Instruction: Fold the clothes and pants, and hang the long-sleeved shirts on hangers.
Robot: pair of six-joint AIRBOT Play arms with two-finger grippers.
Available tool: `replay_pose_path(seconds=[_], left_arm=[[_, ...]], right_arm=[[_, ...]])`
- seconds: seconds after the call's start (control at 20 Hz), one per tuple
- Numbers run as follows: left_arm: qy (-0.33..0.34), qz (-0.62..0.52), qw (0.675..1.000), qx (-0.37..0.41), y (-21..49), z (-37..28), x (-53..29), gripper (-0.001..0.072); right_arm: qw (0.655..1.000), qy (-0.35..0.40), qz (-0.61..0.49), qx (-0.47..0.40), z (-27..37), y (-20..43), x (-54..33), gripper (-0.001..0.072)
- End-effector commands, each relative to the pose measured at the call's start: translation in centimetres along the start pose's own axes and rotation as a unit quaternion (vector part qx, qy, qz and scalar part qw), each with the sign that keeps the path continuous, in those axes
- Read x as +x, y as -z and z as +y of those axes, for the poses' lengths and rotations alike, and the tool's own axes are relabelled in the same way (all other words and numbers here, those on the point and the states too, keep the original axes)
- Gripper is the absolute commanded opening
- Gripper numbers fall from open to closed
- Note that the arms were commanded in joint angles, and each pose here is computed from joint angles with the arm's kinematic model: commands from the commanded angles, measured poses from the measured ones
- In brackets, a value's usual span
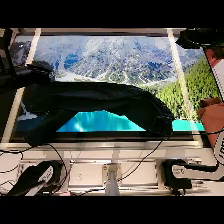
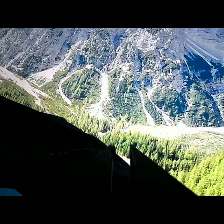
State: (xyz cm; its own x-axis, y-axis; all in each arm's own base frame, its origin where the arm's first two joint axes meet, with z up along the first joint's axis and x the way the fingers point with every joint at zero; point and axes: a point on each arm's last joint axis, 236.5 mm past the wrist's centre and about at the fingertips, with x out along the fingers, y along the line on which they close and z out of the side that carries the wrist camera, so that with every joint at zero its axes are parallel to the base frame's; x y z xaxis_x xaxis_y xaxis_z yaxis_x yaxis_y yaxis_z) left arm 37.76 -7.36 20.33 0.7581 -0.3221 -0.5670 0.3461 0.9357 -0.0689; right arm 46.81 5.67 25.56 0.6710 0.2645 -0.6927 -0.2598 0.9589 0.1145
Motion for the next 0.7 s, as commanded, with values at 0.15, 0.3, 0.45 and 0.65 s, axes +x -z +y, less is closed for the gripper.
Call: replay_pose_path(seconds=[0.15, 0.3, 0.45, 0.65], left_arm=[[0.001, 0.003, 1.000, -0.002, 0.1, 0.0, 0.2, 0.0026], [0.003, 0.012, 1.000, -0.010, 0.6, 0.1, 0.8, 0.0026], [-0.005, 0.013, 0.998, -0.055, 1.7, 0.8, 2.1, 0.0024], [-0.002, 0.085, 0.991, -0.100, 9.6, 0.5, 4.3, 0.0025]], right_arm=[[1.000, 0.000, 0.000, 0.000, 0.1, 0.0, 0.0, 0.0155], [1.000, 0.000, 0.000, 0.000, 0.1, 0.0, 0.0, 0.0155], [1.000, 0.000, 0.000, 0.000, 0.1, 0.0, 0.0, 0.0156], [1.000, 0.000, 0.000, 0.000, 0.1, 0.0, 0.0, 0.0155]])
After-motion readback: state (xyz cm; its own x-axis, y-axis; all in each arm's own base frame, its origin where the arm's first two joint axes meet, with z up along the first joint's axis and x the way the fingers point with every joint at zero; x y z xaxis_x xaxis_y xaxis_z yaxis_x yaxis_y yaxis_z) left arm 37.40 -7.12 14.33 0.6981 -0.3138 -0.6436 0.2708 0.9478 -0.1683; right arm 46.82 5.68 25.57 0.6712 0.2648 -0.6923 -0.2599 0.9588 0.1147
